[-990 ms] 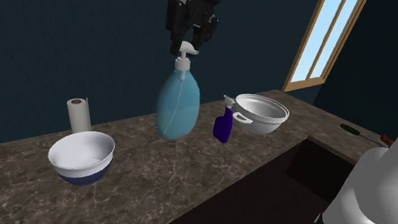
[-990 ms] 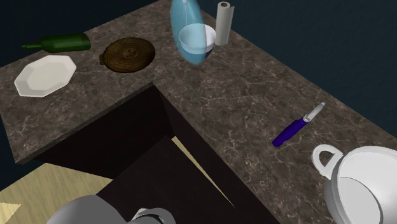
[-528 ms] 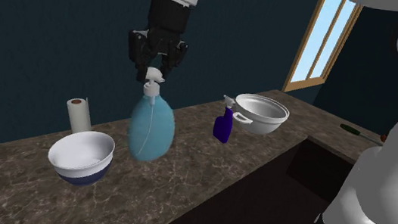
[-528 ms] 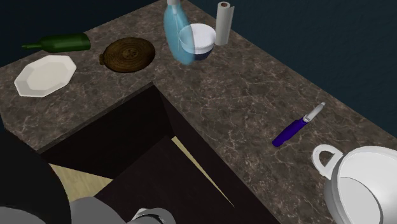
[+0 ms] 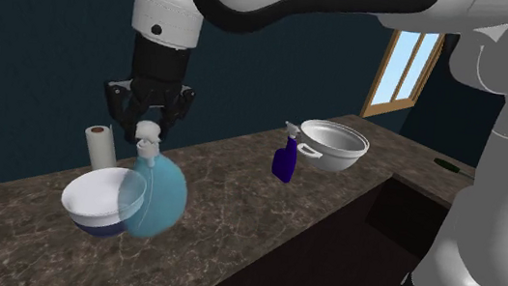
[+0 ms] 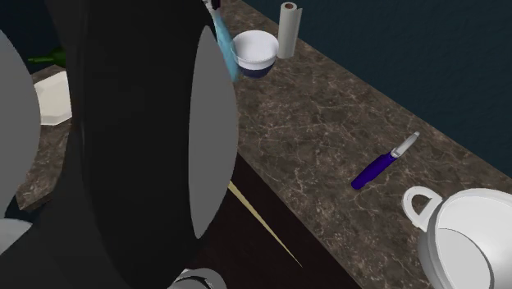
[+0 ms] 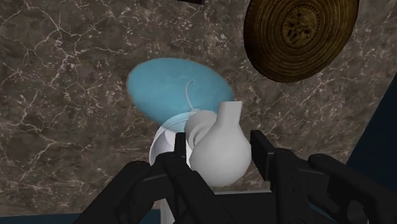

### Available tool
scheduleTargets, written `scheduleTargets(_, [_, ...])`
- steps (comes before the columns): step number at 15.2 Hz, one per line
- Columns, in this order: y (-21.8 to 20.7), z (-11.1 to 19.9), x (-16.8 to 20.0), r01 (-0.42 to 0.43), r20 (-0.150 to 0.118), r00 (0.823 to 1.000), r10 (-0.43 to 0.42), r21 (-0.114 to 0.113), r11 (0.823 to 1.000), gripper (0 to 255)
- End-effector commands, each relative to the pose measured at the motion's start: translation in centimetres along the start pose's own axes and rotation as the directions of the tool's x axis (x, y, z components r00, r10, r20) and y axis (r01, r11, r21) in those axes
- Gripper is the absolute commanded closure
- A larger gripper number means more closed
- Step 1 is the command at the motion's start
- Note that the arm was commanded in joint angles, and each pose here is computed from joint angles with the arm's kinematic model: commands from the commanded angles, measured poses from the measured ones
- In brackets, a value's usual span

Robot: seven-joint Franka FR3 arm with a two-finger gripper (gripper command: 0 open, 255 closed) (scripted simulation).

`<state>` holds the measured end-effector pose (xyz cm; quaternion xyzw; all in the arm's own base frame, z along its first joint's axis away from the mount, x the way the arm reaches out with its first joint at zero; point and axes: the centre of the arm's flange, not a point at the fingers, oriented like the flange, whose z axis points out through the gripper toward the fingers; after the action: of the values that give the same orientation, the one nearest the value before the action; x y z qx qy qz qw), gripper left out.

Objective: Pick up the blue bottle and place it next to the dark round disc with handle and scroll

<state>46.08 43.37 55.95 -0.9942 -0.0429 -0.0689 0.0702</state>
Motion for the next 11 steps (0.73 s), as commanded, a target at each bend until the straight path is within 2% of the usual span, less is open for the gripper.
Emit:
scheduleTargets(1, [-0.9, 2.1, -0.1, 0.000, -0.002, 1.000, 0.000, 0.001, 1.000, 255])
scheduleTargets(11, [-0.2, 7.3, -0.8, 0.000, -0.002, 1.000, 0.000, 0.001, 1.000, 255])
